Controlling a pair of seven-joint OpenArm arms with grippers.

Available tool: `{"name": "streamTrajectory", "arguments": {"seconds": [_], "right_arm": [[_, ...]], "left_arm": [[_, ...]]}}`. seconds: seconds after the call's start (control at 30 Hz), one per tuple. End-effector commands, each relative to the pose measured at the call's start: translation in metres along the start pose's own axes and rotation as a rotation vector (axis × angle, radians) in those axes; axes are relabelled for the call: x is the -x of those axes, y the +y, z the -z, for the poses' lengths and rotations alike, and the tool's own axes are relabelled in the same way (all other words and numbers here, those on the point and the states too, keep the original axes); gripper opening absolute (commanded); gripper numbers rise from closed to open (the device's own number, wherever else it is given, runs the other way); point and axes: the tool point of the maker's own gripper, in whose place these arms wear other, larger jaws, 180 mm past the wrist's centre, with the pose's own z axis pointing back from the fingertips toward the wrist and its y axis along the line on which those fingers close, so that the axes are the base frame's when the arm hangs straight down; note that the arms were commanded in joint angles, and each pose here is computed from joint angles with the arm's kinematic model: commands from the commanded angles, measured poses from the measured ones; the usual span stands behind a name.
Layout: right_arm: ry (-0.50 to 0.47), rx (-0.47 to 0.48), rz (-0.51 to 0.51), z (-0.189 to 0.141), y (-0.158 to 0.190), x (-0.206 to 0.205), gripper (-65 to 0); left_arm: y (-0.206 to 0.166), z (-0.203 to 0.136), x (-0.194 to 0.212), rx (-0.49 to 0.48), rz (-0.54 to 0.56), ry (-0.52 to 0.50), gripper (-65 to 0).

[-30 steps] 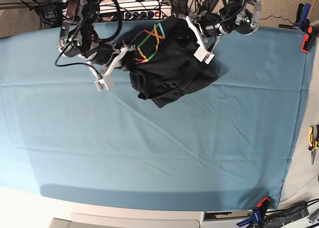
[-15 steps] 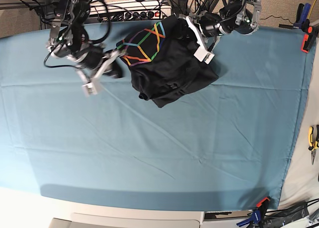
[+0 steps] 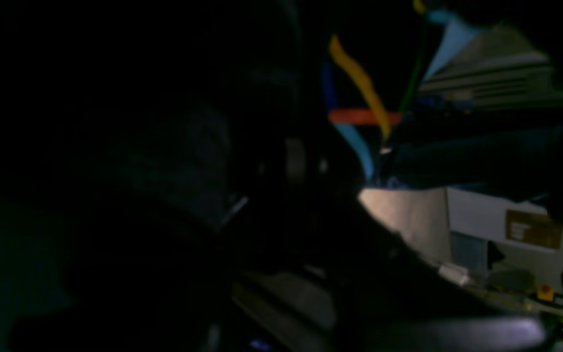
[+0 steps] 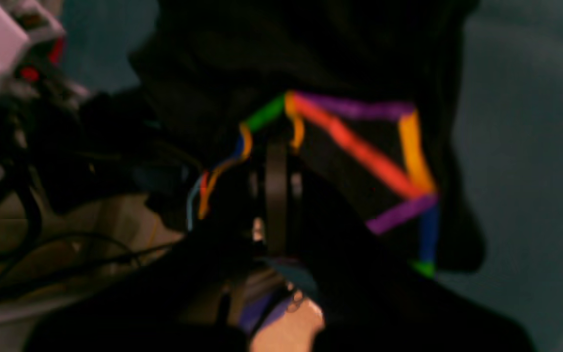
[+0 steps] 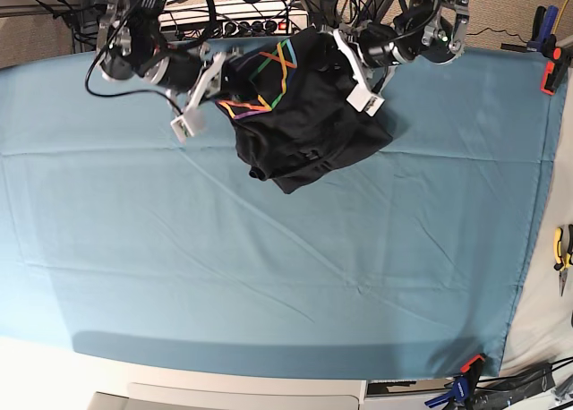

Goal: Fold the T-shirt properly
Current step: 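Press the printed side flat with the right gripper, then push the stack's sides inward with both grippers to square it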

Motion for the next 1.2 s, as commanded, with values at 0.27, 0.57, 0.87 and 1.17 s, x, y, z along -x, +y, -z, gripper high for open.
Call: {"name": "streamTrajectory", "arguments": {"seconds": [0.27,0.57,0.87,1.17], "right_arm": [[0.016,0.126,-0.037,-0.003,-0.023,0.001,-65.0],[0.062,0.114,0.052,0.009,-0.035,0.026,-65.0],[0.058,0.111,0.054,0.010,-0.035,0.026,-65.0],[0.033,0.078,0.066,0.010,-0.029,0.021,-65.0]], "left_arm": [[-0.014,-0.019,-0.025,-0.021,0.092,-0.069,-60.0],[-0.037,-0.032,-0.044,0.019,0.160,-0.141,-60.0],[-0.076,-0.055,-0.076,0.107,0.271,-0.289,-60.0],[-0.052,-0.032,-0.090,0.119,0.277,-0.293,-60.1]]}}
